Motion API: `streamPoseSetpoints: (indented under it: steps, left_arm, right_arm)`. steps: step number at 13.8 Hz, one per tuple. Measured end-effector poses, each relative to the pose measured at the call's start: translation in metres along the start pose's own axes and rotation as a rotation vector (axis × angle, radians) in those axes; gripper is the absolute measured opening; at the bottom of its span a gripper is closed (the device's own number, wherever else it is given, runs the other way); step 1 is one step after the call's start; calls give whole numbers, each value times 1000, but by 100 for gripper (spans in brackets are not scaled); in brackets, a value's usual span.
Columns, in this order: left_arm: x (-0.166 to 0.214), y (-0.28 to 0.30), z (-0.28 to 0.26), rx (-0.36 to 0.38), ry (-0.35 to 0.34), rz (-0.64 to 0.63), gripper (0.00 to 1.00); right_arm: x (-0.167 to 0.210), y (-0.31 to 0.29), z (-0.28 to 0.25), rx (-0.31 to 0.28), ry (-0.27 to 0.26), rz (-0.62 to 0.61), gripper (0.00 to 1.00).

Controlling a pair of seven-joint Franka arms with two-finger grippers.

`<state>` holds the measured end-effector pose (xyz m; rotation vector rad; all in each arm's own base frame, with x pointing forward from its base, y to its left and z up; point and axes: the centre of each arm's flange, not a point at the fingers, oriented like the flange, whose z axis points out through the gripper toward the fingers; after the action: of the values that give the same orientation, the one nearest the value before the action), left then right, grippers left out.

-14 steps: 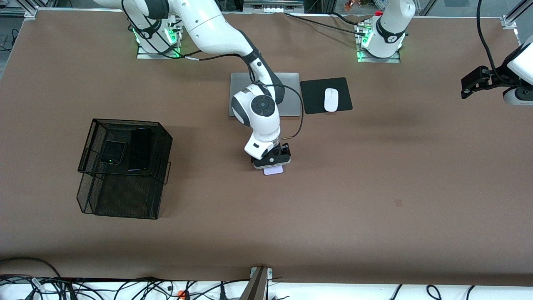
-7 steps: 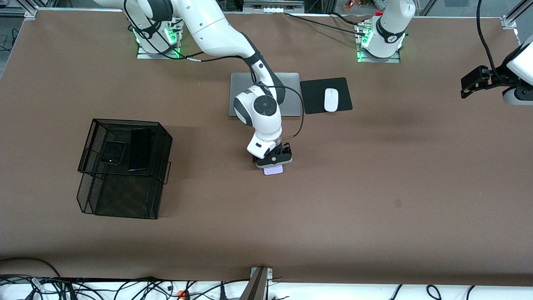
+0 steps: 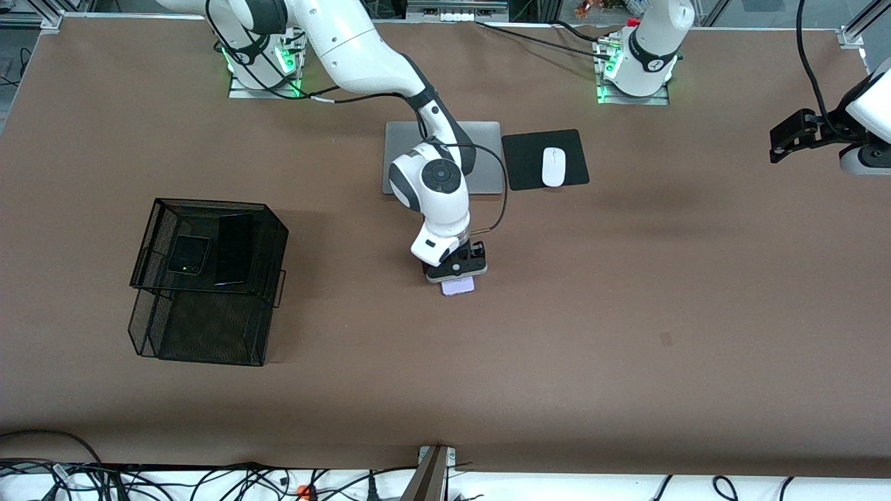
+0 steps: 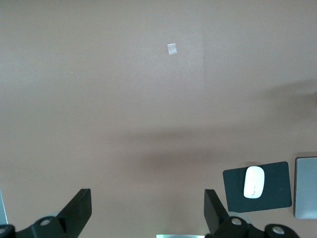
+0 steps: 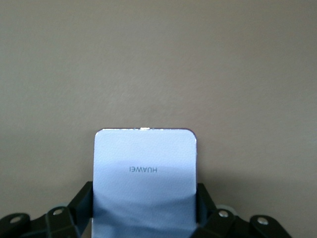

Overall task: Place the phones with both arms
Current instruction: 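Carry the white phone into the basket's back tier and open the right gripper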

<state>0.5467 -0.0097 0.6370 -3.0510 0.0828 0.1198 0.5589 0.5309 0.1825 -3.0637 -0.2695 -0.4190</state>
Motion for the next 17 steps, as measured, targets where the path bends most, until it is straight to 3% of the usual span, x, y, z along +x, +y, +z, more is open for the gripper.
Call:
streamPoseSetpoints:
  steps: [3,7,10,14,17]
  left_arm:
    - [0,0,0,0,-1,0,100]
    - [-1,0,1,0,-10,0,100]
    - [-1,0,1,0,-12,0,100]
    - [-1,-2,2,-1,-14,-3,100]
    - [-2,-6,2,-1,-15,-11,100]
  right_arm:
    - [51,46,-63,-78,-4,64,84]
    - [120,164,-176,-174,-20,93,84]
    - [149,277,-193,-209,-57,48,84]
    - [158,416,-180,-203,-115,28,84]
    - [140,479,-152,-95,-166,106,84]
